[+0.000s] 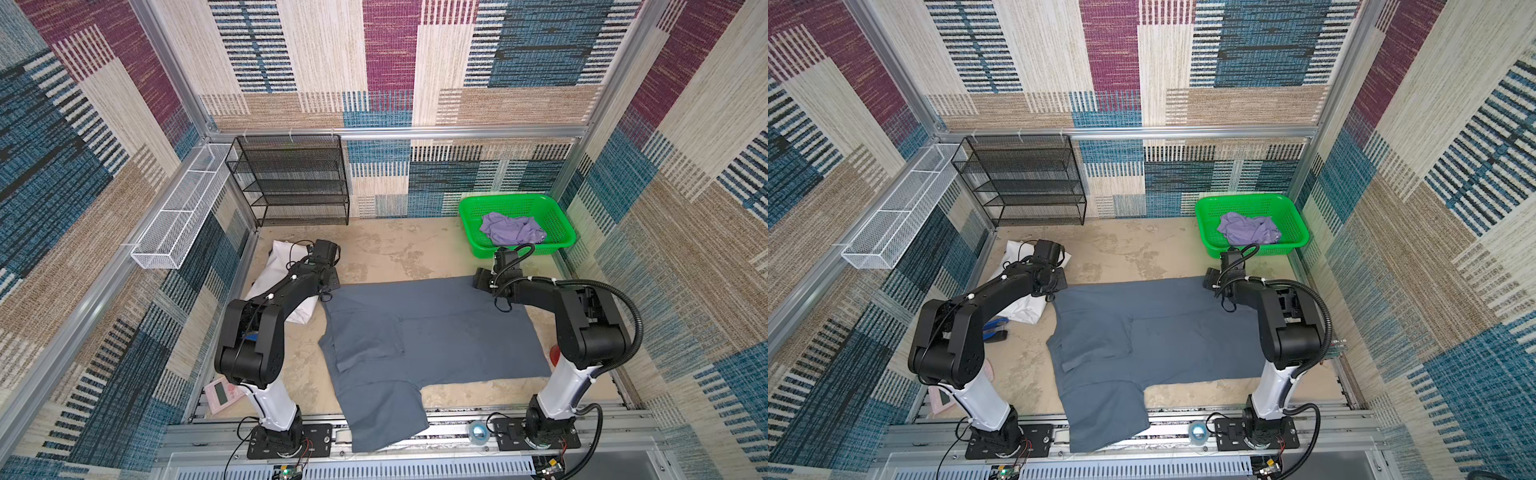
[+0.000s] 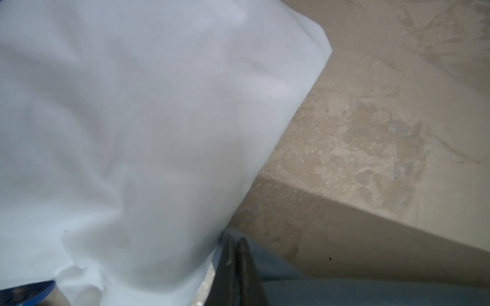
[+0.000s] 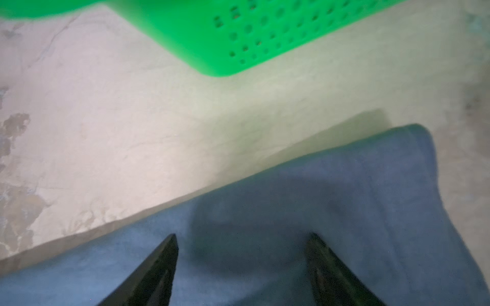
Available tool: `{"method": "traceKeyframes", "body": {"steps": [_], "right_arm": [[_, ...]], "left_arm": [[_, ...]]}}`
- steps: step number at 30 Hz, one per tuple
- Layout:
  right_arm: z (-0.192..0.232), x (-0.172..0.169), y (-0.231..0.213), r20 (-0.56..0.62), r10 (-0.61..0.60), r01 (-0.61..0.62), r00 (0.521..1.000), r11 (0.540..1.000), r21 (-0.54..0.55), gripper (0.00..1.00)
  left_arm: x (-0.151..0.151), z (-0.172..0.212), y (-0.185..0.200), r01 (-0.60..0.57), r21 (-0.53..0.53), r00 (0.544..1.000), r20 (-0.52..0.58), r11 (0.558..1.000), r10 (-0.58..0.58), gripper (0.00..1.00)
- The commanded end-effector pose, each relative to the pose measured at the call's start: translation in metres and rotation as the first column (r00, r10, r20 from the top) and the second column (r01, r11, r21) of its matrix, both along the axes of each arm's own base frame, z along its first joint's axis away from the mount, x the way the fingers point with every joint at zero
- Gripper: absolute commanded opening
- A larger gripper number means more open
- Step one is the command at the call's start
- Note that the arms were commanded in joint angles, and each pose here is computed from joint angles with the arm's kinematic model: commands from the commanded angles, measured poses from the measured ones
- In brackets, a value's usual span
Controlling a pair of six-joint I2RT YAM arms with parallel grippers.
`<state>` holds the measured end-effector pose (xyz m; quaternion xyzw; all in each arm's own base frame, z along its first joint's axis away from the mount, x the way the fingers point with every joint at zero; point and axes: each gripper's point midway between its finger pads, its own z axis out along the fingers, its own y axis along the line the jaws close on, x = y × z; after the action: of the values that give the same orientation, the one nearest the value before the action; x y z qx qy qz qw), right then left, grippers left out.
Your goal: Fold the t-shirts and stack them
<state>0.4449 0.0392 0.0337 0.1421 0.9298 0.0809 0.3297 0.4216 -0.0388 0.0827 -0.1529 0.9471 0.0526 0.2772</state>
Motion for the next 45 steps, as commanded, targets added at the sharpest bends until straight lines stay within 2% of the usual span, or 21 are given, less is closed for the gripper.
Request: {"method": "traceKeyframes", "body": {"steps": [1,9,14,19,25,34,37,40,45], "right_arm": [[-0.021,-0.018,0.018,-0.125,0.019,-0.01,0.992,0.997,0.072,0.77],[-0.011,0.001,0.036,-0.094,0.043,-0.035,0.995,0.996,0.085,0.76],[-0.018,0.007,0.035,-0.11,0.023,-0.016,0.994,0.998,0.058,0.77],[-0.024,0.0,0.004,-0.121,-0.081,0.074,0.989,0.995,-0.059,0.77],[-0.023,-0.004,-0.021,-0.117,-0.127,0.123,0.985,0.992,-0.038,0.77],[-0.002,0.031,-0.039,-0.049,-0.135,0.131,0.99,0.987,-0.092,0.79],[0.016,0.038,-0.042,0.0,-0.133,0.133,0.991,0.985,-0.108,0.81],[0.037,0.035,-0.043,0.038,-0.134,0.137,0.99,0.984,-0.113,0.85],[0.06,0.01,-0.037,0.051,-0.115,0.119,0.992,0.987,-0.104,0.93]], "left_arm": [[0.002,0.006,0.011,-0.04,0.015,0.999,0.033,0.999,0.039,0.0],[-0.001,0.046,0.021,-0.049,0.005,0.991,0.128,0.999,0.048,0.0],[0.007,0.037,0.023,-0.049,-0.016,0.993,0.103,0.999,0.05,0.0],[0.043,0.021,0.008,0.013,-0.073,0.997,0.073,0.997,-0.007,0.0],[0.085,0.022,-0.007,0.065,-0.096,0.997,0.059,0.993,-0.059,0.0],[0.142,0.015,-0.024,0.135,-0.116,0.99,0.051,0.984,-0.13,0.0],[0.159,0.025,-0.032,0.178,-0.124,0.983,0.073,0.976,-0.17,0.08],[0.166,0.042,-0.036,0.218,-0.12,0.974,0.097,0.969,-0.207,0.28],[0.14,0.073,-0.037,0.235,-0.113,0.967,0.129,0.965,-0.221,0.45]]}}
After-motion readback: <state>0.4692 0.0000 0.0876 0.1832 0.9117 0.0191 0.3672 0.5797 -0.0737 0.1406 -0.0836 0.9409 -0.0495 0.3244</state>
